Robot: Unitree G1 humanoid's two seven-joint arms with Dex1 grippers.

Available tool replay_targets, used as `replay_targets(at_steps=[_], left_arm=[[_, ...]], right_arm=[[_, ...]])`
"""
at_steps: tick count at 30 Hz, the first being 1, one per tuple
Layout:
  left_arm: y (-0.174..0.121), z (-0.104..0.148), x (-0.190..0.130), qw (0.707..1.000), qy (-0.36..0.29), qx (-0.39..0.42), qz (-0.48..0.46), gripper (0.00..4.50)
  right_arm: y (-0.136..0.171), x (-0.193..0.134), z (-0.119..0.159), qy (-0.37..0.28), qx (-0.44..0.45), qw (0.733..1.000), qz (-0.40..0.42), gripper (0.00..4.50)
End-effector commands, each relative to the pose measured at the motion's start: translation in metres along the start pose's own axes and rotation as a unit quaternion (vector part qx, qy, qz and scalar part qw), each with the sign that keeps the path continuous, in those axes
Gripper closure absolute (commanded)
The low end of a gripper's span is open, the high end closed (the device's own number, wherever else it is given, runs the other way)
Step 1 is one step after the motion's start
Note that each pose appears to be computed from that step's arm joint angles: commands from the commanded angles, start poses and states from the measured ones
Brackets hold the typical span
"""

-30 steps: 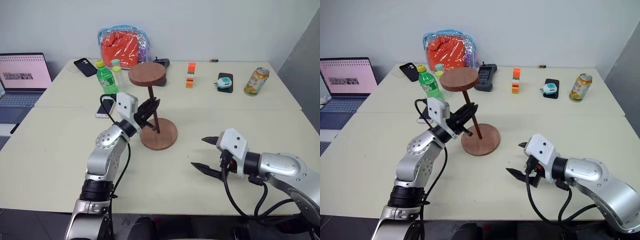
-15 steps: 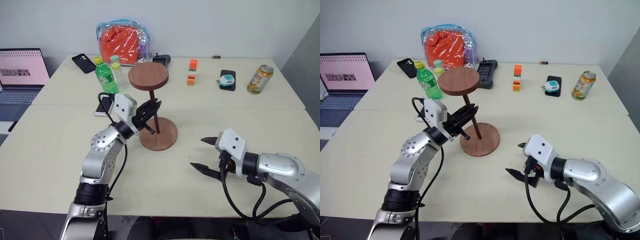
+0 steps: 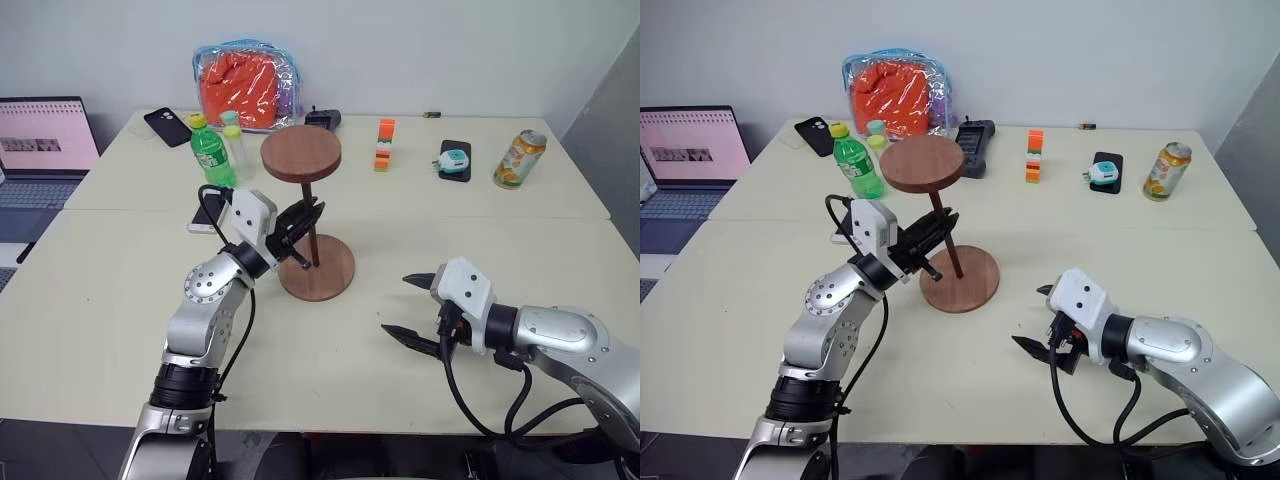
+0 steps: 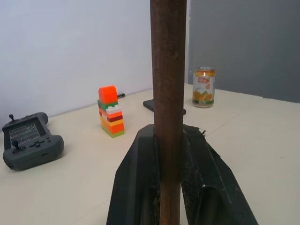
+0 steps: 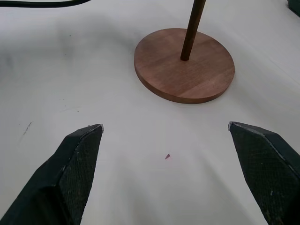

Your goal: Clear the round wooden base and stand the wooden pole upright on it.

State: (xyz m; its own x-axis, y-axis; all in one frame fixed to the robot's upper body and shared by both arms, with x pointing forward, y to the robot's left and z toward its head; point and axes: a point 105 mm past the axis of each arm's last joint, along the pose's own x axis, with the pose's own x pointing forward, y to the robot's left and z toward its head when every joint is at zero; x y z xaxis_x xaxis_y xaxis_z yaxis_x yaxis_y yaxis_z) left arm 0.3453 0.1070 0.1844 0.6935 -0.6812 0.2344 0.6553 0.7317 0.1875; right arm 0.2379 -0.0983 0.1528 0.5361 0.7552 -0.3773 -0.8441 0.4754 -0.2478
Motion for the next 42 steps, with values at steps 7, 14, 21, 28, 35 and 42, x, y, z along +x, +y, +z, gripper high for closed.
replay_targets(at_steps=[7, 14, 21, 28, 35, 42], left_arm=[[-0.015, -0.016, -0.009, 0.996, 0.057, 0.028, -0.057, 3.11], [-0.022, -0.014, -0.007, 0.994, 0.057, 0.031, -0.087, 2.54], [0.000, -0.016, -0.012, 0.993, 0.085, 0.057, -0.064, 2.54], [0.033, -0.020, -0.036, 0.972, 0.180, 0.128, -0.080, 2.54], [0.044, -0.001, -0.086, 0.947, 0.258, 0.134, -0.135, 2.54], [0.064, 0.023, -0.145, 0.935, 0.320, 0.126, -0.083, 2.54]], right_arm=[[0.004, -0.003, 0.008, -0.015, -0.017, 1.000, 0.008, 0.00], [0.004, -0.004, 0.007, -0.012, -0.016, 1.000, 0.006, 0.00], [0.003, -0.004, 0.006, -0.012, -0.016, 1.000, 0.005, 0.00], [-0.002, -0.007, 0.006, -0.017, -0.024, 1.000, 0.001, 0.00], [-0.015, -0.020, 0.012, -0.042, -0.054, 0.998, -0.007, 0.00], [-0.036, -0.051, 0.010, -0.062, -0.058, 0.996, -0.005, 0.00]])
